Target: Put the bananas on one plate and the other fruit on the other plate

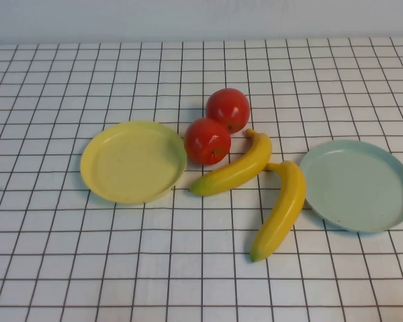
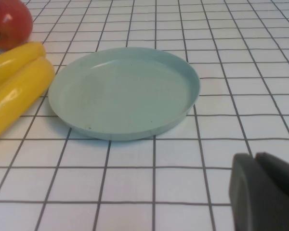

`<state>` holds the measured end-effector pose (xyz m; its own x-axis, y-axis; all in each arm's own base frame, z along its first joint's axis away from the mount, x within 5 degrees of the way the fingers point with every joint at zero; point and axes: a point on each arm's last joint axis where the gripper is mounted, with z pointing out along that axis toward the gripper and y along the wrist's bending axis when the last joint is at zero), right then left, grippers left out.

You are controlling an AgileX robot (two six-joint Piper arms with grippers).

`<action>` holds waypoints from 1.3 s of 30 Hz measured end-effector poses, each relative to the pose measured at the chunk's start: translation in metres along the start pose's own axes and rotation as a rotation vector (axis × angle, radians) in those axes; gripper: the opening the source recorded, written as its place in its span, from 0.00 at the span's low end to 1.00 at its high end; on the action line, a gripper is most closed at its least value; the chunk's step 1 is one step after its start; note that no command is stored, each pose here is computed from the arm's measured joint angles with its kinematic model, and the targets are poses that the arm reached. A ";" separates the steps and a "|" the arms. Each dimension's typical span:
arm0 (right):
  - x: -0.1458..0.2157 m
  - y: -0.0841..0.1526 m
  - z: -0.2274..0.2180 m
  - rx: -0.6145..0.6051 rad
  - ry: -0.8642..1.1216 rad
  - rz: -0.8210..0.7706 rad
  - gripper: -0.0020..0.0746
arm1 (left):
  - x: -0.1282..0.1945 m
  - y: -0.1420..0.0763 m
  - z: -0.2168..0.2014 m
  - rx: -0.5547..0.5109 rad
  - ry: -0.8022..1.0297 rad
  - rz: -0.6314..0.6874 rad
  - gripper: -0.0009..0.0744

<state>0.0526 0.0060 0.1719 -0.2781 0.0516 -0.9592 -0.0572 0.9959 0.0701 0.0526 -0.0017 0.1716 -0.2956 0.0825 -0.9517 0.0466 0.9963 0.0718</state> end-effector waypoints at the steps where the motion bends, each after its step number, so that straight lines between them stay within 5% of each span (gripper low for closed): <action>1: 0.000 0.000 0.000 0.000 0.000 0.000 0.01 | 0.000 0.000 0.000 0.000 0.000 0.000 0.01; 39: 0.000 0.000 0.000 0.000 0.000 0.000 0.01 | -0.009 0.003 0.000 -0.030 -0.095 0.052 0.01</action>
<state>0.0526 0.0060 0.1719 -0.2781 0.0516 -0.9592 -0.0572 0.9959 0.0701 0.0549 0.0001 0.1802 -0.2019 0.1327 -0.9704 0.0304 0.9912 0.1292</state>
